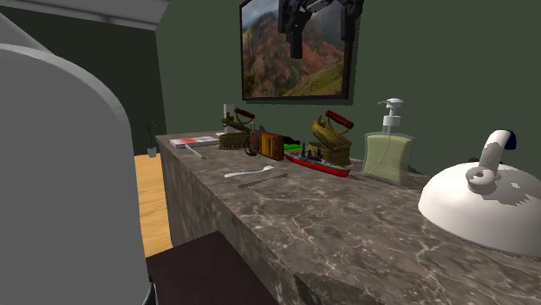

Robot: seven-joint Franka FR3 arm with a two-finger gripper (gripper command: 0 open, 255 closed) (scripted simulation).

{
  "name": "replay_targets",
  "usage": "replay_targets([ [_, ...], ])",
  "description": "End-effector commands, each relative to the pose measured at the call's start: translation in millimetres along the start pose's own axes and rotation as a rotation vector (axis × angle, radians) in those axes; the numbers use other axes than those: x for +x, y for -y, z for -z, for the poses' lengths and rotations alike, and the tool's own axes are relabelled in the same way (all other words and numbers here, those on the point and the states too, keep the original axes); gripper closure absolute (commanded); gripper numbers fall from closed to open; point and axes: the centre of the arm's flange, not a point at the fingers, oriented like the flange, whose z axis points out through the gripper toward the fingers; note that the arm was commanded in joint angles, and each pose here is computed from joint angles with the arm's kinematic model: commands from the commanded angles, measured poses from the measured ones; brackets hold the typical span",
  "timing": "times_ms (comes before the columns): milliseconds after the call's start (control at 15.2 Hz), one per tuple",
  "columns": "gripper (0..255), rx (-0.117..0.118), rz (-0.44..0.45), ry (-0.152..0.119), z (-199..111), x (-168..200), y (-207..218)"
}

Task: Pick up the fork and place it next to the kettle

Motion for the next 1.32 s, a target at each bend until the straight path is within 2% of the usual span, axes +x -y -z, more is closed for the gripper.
replay_targets([
  [0, 0, 0.000, 0.000, 0.000, 0, 0, 0],
  [1254, 0, 0.065, -0.010, 0.090, -143, 68, 190],
])
